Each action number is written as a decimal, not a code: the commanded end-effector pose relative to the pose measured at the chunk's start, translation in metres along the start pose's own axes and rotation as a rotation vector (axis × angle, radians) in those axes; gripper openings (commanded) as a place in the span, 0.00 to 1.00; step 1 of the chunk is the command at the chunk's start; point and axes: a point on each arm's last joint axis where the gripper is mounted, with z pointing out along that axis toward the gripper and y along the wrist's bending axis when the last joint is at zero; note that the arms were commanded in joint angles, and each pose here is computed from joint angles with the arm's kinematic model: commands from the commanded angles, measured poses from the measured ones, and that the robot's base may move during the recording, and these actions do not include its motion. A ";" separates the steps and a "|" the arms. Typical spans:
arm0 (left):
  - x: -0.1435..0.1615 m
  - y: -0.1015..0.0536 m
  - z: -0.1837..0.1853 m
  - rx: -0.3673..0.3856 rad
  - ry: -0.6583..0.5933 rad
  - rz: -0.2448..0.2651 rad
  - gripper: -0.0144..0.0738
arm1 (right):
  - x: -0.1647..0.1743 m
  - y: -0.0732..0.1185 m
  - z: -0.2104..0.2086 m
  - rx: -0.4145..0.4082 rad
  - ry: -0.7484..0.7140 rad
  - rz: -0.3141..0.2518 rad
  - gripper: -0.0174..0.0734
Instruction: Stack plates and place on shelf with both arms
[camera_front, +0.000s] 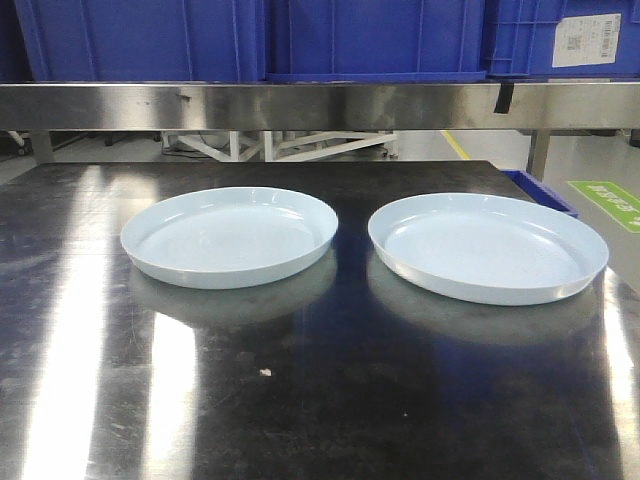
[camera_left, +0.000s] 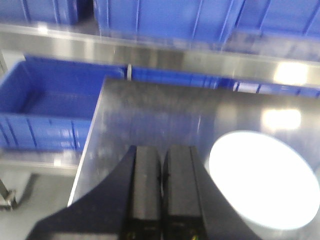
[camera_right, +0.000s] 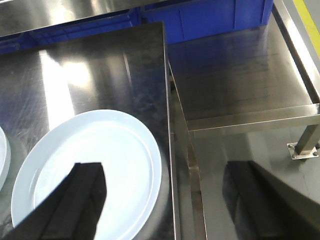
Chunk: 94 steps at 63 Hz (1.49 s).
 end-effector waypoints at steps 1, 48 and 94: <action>0.004 -0.001 0.003 0.034 -0.101 -0.017 0.27 | -0.019 0.004 -0.007 -0.019 -0.118 -0.003 0.85; 0.040 0.005 0.021 0.025 -0.031 -0.013 0.27 | -0.018 0.004 -0.007 -0.017 -0.102 -0.003 0.73; 0.040 0.005 0.021 0.025 -0.031 -0.013 0.27 | -0.002 0.003 -0.007 0.000 0.069 -0.005 0.75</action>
